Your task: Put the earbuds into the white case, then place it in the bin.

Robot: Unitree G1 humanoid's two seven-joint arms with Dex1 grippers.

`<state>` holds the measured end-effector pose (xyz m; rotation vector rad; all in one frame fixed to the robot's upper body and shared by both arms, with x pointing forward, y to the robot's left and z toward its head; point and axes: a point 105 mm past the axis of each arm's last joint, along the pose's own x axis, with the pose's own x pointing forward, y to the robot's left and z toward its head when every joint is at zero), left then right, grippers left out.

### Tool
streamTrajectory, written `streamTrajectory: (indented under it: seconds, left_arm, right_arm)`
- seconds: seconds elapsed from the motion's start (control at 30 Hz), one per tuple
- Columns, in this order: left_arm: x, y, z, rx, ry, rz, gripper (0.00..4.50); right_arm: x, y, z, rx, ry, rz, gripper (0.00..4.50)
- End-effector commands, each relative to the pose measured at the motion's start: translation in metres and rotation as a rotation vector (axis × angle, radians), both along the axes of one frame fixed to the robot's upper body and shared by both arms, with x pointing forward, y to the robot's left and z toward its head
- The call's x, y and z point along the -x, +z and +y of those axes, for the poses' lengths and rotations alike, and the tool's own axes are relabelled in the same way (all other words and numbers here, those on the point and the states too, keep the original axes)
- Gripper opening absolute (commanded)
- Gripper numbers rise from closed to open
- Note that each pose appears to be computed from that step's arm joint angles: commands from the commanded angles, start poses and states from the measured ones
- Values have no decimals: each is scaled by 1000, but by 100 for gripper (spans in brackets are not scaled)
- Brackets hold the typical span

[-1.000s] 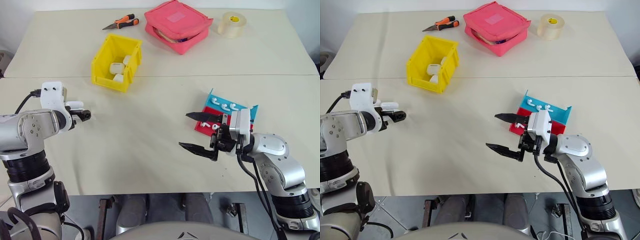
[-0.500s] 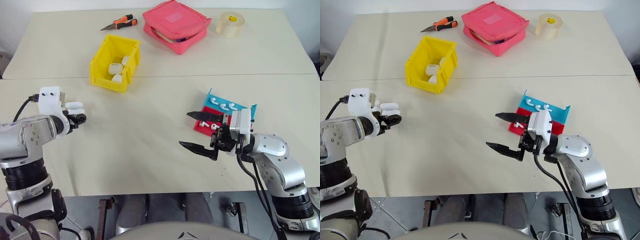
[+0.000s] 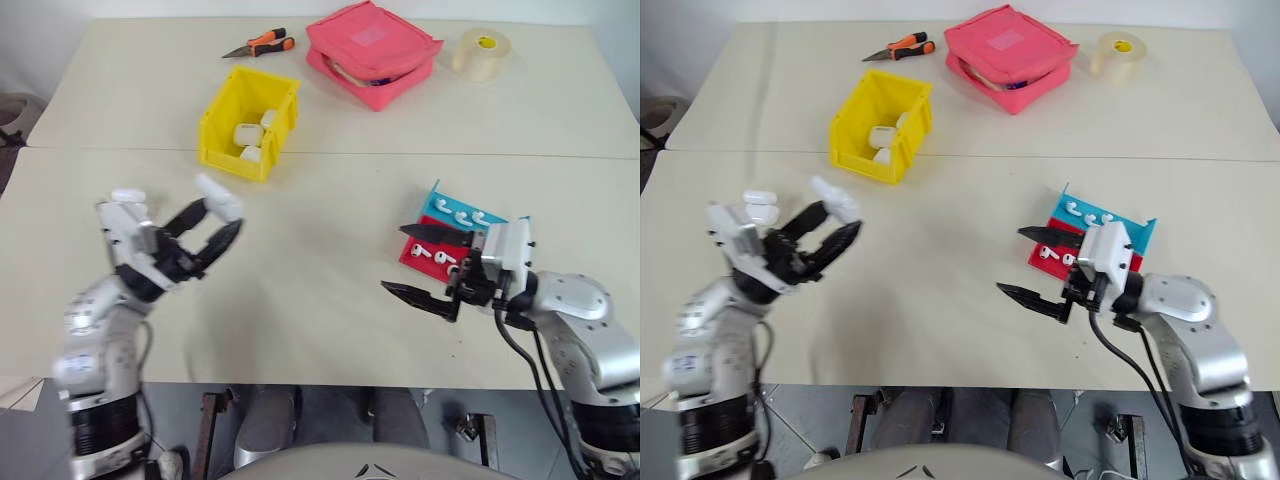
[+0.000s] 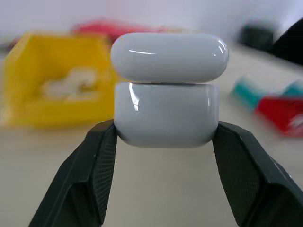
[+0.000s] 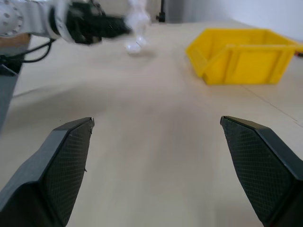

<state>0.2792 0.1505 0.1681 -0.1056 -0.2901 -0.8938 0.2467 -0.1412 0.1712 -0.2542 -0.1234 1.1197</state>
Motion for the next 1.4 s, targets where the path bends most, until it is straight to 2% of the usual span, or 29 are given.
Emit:
streamTrajectory:
  seconds: [0.03,0.17,0.33,0.47,0.67,0.77,0.9,1.13,1.4]
  left_arm:
    - [12,17,-41,65,-230,-163,271]
    - [11,22,-81,163,-462,-229,271]
    - [8,24,-116,191,-639,-300,271]
    - [12,22,-127,205,-744,-335,271]
    - [15,19,-131,167,-797,-368,271]
    - [16,18,-131,154,-794,-371,271]
    - [15,17,-130,130,-772,-376,271]
    - [17,16,-125,114,-733,-377,271]
    - [20,14,-126,120,-712,-364,271]
  right_arm:
    - [11,15,-18,43,-72,-63,450]
    - [26,17,-50,89,-234,-60,450]
    - [49,11,-89,144,-421,-24,450]
    - [69,1,-114,218,-507,37,450]
    - [76,-7,-125,309,-537,100,450]
    - [63,-9,-117,333,-494,173,450]
    - [41,-2,-87,368,-356,246,450]
    - [8,-13,-74,565,-330,375,450]
    - [-22,-24,-63,671,-343,408,450]
